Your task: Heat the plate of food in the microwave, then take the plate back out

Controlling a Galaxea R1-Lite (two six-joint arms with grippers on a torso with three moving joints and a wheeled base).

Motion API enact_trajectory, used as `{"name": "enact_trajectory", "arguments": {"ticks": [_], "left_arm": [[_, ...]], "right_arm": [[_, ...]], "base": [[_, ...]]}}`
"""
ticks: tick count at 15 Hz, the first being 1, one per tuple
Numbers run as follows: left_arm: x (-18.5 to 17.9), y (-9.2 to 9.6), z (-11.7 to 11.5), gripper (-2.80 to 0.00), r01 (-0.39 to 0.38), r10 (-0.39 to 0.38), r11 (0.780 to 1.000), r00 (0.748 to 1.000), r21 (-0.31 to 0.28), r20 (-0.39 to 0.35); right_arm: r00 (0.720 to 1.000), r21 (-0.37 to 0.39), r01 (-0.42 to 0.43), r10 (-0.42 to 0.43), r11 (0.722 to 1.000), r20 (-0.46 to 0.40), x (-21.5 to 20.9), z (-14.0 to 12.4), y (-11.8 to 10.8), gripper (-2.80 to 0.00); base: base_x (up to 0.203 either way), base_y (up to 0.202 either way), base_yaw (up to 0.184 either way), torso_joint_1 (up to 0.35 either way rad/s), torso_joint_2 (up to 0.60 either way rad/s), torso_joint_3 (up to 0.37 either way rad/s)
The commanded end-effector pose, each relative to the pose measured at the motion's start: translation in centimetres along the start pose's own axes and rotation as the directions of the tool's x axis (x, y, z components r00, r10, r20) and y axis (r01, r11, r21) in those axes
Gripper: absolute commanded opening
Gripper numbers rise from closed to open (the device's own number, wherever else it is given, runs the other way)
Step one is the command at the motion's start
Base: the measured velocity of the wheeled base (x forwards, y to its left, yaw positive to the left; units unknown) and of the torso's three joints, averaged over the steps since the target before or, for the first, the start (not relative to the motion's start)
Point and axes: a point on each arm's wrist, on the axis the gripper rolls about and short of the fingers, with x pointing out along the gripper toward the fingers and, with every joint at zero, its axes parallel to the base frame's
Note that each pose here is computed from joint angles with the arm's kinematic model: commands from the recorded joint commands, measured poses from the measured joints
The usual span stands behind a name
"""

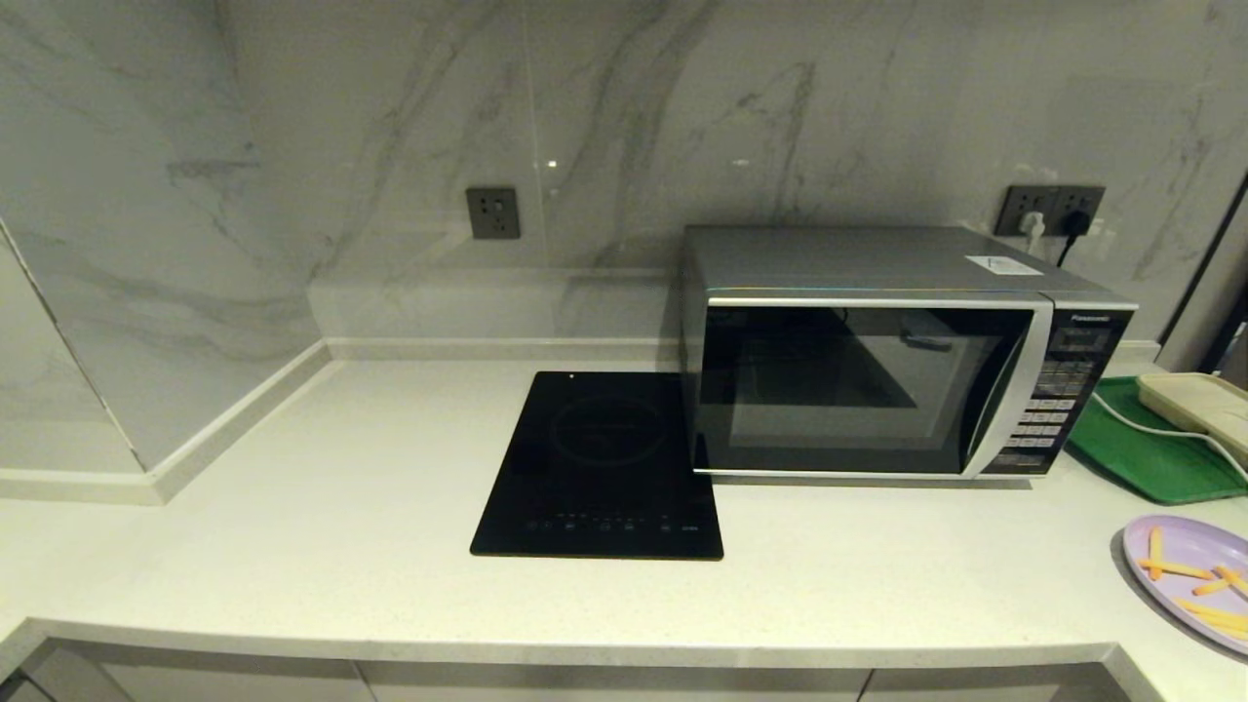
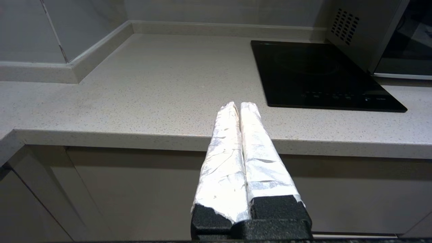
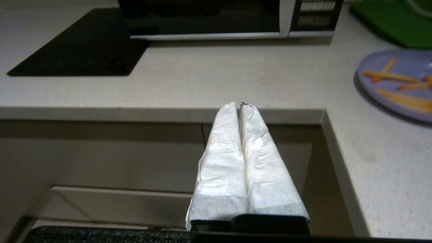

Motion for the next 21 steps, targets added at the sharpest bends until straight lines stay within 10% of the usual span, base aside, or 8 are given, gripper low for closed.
{"name": "enact_trajectory", "arguments": {"ticks": [1,21], "left_arm": [[0.00,0.00,0.00,-2.80,0.000,0.000,1.000,1.000,-0.001,0.001],[0.00,0.00,0.00,-2.80,0.000,0.000,1.000,1.000,-0.001,0.001]], "right_arm": [[0.997,-0.104,0.042,-0.034,0.994,0.074,1.07,-1.03,-0.24,-2.80],[0.993,-0.013,0.073,-0.071,0.997,0.096,1.14,-1.00,-0.33,-2.80]], "base": [[0.000,0.000,0.000,0.000,0.00,0.000],[0.000,0.000,0.000,0.000,0.00,0.000]]}}
